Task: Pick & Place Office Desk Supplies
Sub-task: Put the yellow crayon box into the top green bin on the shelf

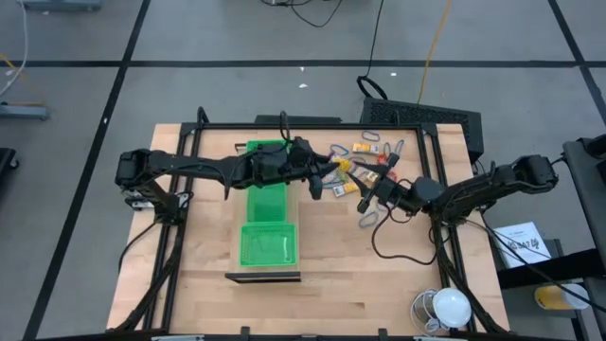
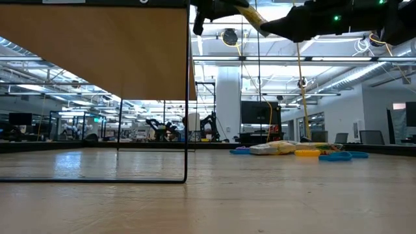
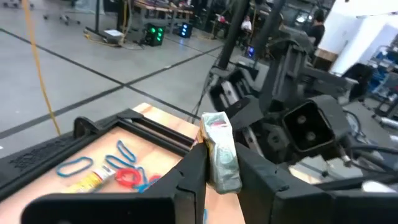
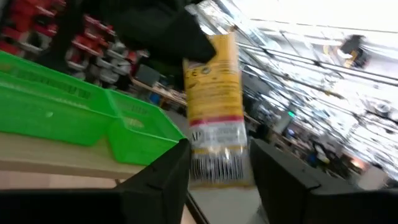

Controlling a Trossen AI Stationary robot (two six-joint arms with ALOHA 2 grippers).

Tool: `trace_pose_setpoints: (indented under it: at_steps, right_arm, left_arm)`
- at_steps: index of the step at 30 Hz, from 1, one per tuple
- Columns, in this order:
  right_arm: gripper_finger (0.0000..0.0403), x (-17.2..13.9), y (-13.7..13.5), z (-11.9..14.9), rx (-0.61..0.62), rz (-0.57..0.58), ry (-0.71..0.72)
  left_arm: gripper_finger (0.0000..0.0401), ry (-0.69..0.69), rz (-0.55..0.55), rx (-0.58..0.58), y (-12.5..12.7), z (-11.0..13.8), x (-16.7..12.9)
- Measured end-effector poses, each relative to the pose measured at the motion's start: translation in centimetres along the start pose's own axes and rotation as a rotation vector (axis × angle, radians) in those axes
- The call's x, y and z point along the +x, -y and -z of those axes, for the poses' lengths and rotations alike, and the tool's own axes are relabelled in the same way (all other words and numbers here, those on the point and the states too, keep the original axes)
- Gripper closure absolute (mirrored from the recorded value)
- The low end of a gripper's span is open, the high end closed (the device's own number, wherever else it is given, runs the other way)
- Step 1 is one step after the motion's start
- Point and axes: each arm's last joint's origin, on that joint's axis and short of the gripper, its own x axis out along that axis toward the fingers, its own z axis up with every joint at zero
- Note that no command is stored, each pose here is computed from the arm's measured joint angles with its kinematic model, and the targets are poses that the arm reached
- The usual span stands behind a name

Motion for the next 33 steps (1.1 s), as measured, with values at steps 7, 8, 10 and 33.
trace_pose_setpoints:
  at_steps: [7,8,10,33]
  right_arm:
    - [0.0193,-0.3,-0.1,0.0,-0.046,0.013,-0.033]
    - [0.0190,-0.3,-0.1,0.1,-0.061,0.027,-0.050]
    - [0.0185,-0.3,0.0,0.1,-0.075,0.061,-0.077]
    - [0.0189,-0.5,0.5,0.2,-0.101,0.131,-0.141]
  left_arm:
    - [0.0326,-0.042,-0.061,0.006,-1.2,-1.5,-1.7]
    - [0.0326,-0.029,-0.069,0.006,-1.3,-2.1,-2.1]
    - [0.0326,-0.043,-0.117,0.018,-1.6,-2.8,-3.4]
    - [0.0336,0.117,-0.327,-0.266,-5.7,3.2,-13.2]
